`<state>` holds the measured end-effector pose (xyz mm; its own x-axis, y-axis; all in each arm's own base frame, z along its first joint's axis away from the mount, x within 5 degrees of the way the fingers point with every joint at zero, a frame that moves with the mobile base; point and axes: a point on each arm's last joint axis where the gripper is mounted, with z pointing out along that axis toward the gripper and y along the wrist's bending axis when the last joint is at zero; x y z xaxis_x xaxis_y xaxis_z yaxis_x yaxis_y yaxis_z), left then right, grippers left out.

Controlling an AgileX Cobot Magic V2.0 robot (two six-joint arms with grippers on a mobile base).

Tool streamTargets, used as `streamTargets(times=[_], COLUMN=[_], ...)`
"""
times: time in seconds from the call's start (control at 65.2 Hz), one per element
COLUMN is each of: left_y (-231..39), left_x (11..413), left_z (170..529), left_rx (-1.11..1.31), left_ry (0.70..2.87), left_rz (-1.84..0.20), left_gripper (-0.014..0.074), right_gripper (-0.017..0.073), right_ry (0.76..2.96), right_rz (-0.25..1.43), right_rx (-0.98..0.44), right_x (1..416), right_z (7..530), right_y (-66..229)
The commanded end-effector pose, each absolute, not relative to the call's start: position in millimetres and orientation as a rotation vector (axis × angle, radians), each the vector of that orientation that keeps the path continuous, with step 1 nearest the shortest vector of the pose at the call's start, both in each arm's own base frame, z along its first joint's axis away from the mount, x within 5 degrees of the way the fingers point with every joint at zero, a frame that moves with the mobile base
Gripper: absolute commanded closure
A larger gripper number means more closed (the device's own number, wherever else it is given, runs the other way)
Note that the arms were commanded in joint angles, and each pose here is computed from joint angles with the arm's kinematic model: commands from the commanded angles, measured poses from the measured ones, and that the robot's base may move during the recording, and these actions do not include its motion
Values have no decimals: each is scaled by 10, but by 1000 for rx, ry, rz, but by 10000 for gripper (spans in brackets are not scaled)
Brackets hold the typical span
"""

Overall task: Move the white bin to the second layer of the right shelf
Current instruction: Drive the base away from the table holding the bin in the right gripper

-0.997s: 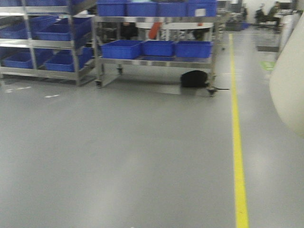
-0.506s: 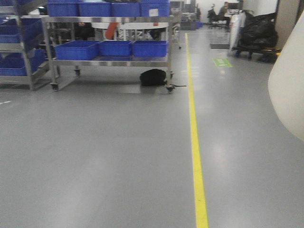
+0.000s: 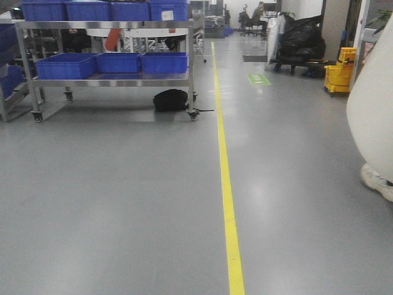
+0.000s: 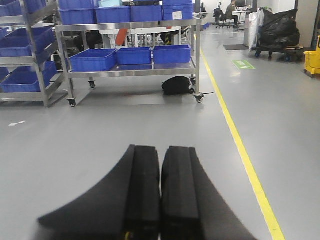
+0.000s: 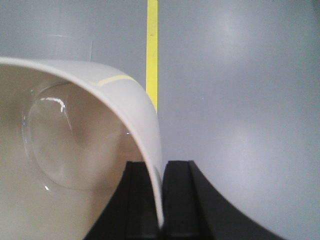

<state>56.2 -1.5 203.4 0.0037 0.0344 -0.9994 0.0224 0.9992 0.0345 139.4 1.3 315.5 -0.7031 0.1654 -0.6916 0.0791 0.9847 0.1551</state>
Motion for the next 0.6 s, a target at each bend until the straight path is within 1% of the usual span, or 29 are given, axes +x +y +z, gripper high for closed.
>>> streamTargets(times=[0.0, 0.583], left_y=[-10, -10], left_x=[565, 565], left_z=[1993, 1993], left_rx=[32, 32], left_ry=[1507, 1507], left_rz=[7, 7], left_gripper=[509, 509], right_gripper=[506, 506], right_ry=[2241, 2241], right_rz=[148, 148], right_rx=[172, 172], right_x=[1425, 1425], right_z=[3307, 3307], right_y=[4, 4])
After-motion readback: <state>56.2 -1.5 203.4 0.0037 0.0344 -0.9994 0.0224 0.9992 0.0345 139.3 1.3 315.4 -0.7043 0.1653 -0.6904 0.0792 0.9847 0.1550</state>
